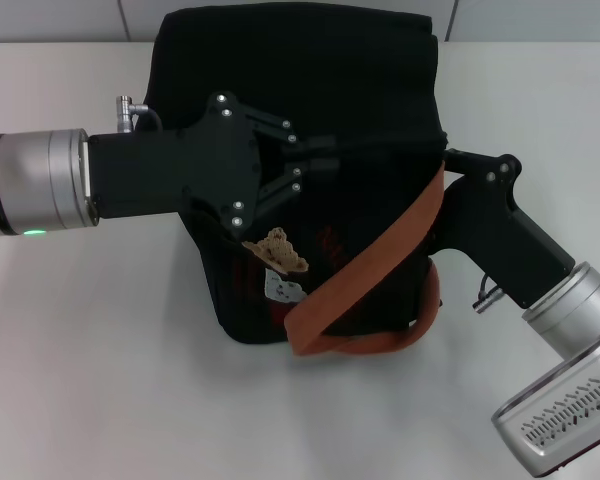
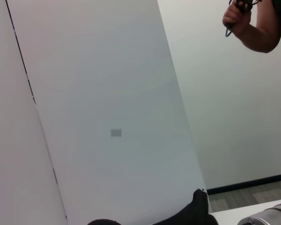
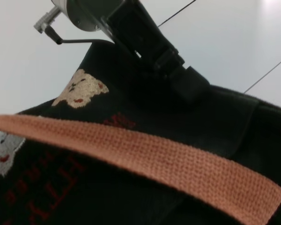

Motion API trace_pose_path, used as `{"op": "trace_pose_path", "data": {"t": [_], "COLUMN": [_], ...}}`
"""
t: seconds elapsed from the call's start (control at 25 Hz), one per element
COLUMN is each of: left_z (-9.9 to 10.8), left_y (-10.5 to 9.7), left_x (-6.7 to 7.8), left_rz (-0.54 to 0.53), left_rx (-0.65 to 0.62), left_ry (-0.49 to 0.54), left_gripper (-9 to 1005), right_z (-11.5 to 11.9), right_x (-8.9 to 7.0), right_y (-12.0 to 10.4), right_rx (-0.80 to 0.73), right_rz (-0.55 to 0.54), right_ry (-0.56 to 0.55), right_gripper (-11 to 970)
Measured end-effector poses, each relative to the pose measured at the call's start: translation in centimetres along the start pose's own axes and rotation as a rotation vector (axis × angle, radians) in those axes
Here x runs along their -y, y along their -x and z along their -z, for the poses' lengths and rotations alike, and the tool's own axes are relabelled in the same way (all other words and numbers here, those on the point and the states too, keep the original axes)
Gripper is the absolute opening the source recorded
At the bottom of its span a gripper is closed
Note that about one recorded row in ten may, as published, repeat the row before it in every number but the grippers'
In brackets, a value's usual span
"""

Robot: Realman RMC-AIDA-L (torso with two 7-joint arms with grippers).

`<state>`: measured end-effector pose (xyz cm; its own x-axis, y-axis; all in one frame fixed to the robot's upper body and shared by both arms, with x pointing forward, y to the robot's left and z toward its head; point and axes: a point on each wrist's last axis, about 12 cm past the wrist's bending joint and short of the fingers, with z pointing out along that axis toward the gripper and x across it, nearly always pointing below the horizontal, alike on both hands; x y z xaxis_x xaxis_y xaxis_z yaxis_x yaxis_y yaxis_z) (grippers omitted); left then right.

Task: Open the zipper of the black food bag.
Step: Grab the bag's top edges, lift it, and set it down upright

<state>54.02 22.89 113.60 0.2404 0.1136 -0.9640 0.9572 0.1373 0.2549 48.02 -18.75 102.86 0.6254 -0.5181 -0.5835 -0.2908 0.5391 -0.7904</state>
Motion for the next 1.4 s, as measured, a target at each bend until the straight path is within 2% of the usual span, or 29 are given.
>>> {"op": "trace_pose_path", "data": {"t": [0.76, 1.4], "left_z": [0.7, 2.4], "left_y": [-0.2, 0.1], "left_x": [0.2, 0.2], "left_rz": [0.000, -0.002], "left_rx": [0.039, 0.115], "left_ry": [0.045, 0.157], "left_gripper": [89, 89], "right_z": [0.1, 0.3], "right_x": [-0.2, -0.8], "right_y": [-0.4, -1.2], "right_rx": [-0.032, -0.090], "right_rz": [-0.010, -0.007], "right_ry": [0.021, 0.072], "right_gripper": [-2, -3]}}
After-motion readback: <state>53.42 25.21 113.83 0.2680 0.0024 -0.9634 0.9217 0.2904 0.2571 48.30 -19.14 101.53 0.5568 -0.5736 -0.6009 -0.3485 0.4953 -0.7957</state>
